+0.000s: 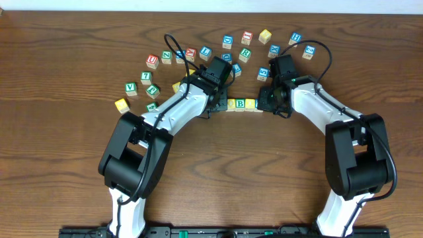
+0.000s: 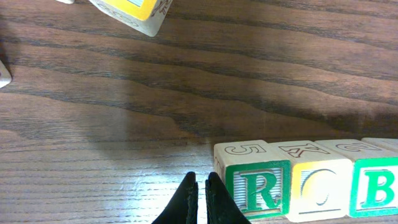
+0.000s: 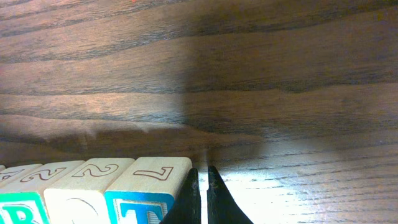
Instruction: Spell out ROBOT
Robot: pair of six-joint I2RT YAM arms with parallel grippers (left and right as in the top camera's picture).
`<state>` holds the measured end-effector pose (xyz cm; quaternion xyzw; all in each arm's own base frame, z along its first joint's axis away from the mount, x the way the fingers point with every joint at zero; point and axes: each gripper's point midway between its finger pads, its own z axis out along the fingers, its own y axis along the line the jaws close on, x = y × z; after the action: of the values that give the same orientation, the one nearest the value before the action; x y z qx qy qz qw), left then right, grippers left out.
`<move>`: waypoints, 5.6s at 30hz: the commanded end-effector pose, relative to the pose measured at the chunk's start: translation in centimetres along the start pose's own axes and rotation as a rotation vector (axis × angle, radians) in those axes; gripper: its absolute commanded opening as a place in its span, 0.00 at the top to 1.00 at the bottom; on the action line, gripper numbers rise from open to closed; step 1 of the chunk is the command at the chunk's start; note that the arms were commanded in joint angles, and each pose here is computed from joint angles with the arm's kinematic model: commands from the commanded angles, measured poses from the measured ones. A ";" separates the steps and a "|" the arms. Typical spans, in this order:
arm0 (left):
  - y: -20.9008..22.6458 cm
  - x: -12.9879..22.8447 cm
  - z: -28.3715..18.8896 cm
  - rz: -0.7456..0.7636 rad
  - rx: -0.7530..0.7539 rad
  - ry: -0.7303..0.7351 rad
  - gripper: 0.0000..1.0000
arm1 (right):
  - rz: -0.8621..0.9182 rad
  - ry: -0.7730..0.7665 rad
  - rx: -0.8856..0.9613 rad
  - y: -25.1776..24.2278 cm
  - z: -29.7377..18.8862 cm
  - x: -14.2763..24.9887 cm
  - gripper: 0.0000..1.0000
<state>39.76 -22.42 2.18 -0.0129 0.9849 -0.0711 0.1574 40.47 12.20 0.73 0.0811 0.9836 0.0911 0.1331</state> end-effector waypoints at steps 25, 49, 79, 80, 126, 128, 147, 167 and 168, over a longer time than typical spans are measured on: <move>3.1 -0.3 0.6 -0.067 -0.061 0.021 0.93 | -0.097 -0.005 -0.072 1.7 -1.1 -1.5 0.99; 10.5 -6.0 -7.5 -0.156 -0.073 -0.130 0.92 | -0.195 -0.074 -0.165 6.7 -4.4 -4.4 0.99; 16.8 -6.3 -8.1 -0.241 -0.229 -0.135 0.92 | -0.263 -0.069 -0.284 17.3 -0.1 -2.1 0.99; 16.8 -6.2 -8.0 -0.241 -0.229 -0.135 0.92 | -0.254 -0.060 -0.280 17.2 0.2 -2.0 0.99; 16.9 -5.6 -8.0 -0.239 -0.239 -0.107 0.93 | -0.181 0.058 -0.249 16.3 1.5 0.6 0.99; 16.9 -5.5 -8.0 -0.239 -0.239 -0.107 0.92 | -0.181 0.060 -0.247 16.2 1.5 0.7 0.99; 16.9 -5.6 -8.0 -0.239 -0.239 -0.108 0.92 | -0.141 0.003 -0.224 14.5 1.5 -1.8 0.99; 17.1 -5.2 -7.5 -0.238 -0.246 -0.087 0.93 | -0.130 0.058 -0.188 13.4 1.6 -0.7 0.99; 17.1 -5.2 -7.5 -0.238 -0.246 -0.087 0.92 | -0.130 0.058 -0.188 13.4 1.6 -0.7 0.99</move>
<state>42.49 -4.74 8.46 -0.1519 0.9696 0.0233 0.1903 43.05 25.22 2.06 -0.0035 0.9773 0.1770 0.1165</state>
